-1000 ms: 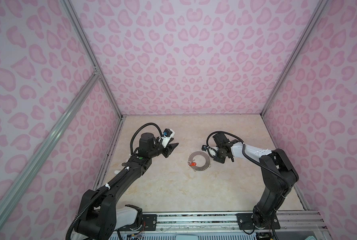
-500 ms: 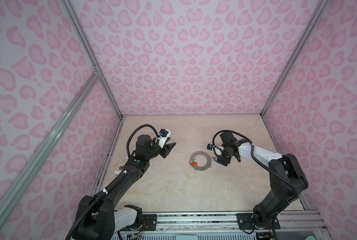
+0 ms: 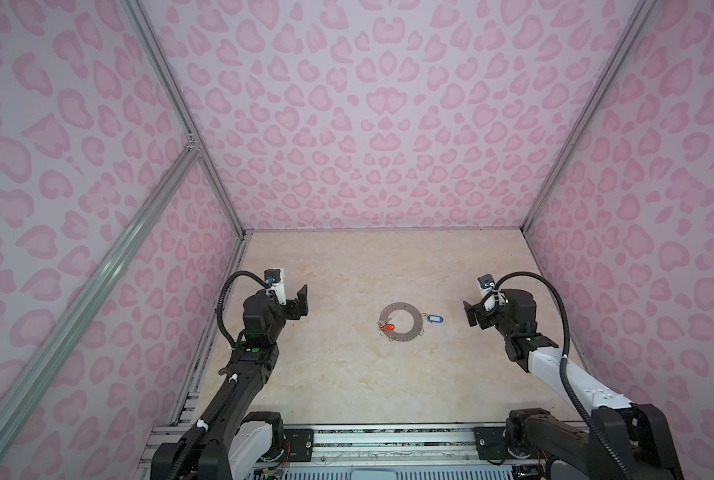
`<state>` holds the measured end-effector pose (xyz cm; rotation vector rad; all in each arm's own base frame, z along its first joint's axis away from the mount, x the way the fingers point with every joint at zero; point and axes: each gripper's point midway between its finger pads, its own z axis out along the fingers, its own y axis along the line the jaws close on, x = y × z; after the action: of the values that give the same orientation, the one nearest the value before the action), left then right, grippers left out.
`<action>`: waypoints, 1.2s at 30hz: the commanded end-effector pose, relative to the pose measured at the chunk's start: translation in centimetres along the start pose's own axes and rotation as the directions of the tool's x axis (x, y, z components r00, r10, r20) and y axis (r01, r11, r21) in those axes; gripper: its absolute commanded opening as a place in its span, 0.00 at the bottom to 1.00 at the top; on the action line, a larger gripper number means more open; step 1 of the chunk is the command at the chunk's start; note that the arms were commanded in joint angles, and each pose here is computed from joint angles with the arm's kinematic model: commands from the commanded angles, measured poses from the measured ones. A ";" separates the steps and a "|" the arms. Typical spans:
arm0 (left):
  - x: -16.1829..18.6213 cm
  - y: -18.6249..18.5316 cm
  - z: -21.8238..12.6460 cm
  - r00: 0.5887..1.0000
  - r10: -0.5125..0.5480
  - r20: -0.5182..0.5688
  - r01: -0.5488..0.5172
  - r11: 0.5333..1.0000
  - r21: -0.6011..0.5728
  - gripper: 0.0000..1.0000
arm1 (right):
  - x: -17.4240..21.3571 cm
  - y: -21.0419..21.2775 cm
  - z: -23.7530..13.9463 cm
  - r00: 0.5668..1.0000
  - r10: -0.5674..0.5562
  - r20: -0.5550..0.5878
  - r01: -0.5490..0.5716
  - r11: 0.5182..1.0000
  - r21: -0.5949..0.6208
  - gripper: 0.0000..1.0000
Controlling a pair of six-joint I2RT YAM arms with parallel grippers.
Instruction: Put the keys on the keyring
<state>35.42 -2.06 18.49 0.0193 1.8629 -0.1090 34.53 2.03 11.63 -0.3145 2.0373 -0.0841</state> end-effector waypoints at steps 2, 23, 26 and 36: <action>0.3 1.8 1.2 0.998 0.014 0.065 -0.010 0.998 -0.066 0.90 | -2.5 -2.4 -0.5 0.954 0.143 0.264 -0.165 0.984 0.063 0.99; 5.3 3.7 4.9 0.999 -0.007 0.049 0.011 0.997 -0.078 0.98 | -0.5 -1.4 3.1 0.936 0.182 0.303 -0.190 0.982 -0.002 1.00; 5.4 3.7 5.0 0.999 -0.008 0.045 0.012 0.997 -0.080 0.98 | -0.4 -1.8 4.0 0.945 0.197 0.260 -0.207 0.978 0.011 1.00; 5.5 3.6 5.4 1.000 0.005 0.030 -0.002 0.996 -0.090 0.98 | -0.4 -1.9 4.2 0.946 0.203 0.252 -0.212 0.977 0.011 1.00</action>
<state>38.66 0.63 10.83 -0.0340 1.8590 -0.0380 38.69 0.80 10.42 -0.0902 1.8029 0.0516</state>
